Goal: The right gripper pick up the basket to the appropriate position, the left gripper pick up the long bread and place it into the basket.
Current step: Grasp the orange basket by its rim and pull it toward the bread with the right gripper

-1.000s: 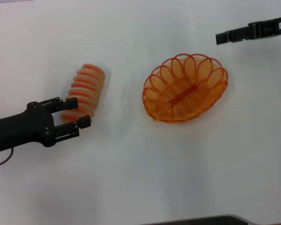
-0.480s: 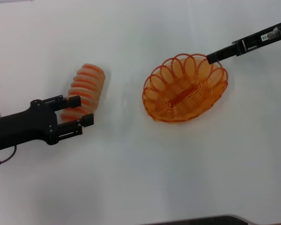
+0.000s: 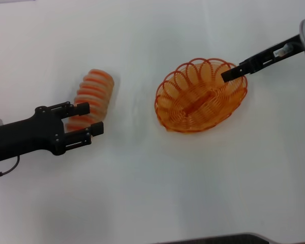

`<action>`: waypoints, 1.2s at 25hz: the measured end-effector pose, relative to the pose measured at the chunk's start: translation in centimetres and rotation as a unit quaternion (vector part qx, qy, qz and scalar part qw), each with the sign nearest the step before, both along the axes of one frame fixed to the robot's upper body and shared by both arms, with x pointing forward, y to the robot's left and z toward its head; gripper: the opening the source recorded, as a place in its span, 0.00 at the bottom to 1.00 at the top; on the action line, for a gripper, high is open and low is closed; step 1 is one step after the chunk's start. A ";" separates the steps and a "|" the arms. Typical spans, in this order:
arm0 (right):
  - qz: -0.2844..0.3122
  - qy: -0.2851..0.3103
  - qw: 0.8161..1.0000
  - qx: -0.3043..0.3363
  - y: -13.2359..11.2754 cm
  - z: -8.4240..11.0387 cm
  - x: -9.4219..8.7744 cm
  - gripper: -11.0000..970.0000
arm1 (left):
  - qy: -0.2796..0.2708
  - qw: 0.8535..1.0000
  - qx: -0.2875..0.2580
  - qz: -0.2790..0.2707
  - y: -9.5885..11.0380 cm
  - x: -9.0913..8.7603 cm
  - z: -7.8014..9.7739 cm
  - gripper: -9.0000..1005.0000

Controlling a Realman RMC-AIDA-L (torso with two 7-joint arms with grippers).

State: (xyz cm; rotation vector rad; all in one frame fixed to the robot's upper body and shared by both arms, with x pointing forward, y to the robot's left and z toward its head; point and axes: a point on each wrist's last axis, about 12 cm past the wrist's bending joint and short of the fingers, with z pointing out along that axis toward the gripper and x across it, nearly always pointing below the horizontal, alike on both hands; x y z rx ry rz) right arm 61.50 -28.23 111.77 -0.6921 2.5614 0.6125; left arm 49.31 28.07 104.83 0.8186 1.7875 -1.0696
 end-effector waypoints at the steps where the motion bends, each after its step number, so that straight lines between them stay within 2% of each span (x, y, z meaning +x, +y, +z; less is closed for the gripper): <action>1: 0.004 0.000 1.000 -0.003 0.3 -0.1 0.0 0.78 | 0.000 1.000 0.000 0.000 0.0 0.0 0.0 0.69; 15: 0.018 -0.004 0.999 -0.027 1.9 -1.4 0.1 0.67 | 0.002 1.000 0.002 0.000 -0.2 0.0 -0.1 0.69; 21: 0.017 -0.008 0.999 -0.028 2.3 -1.7 0.0 0.48 | 0.002 1.000 0.004 -0.002 -0.2 0.0 -0.2 0.69; 26: 0.017 -0.007 1.000 -0.025 2.5 -1.8 0.0 0.23 | 0.001 1.000 0.004 -0.003 -0.3 0.0 -0.2 0.69; 30: 0.005 0.001 1.000 -0.016 2.7 -1.8 -0.1 0.20 | 0.001 1.000 0.004 -0.003 -0.3 0.0 -0.2 0.69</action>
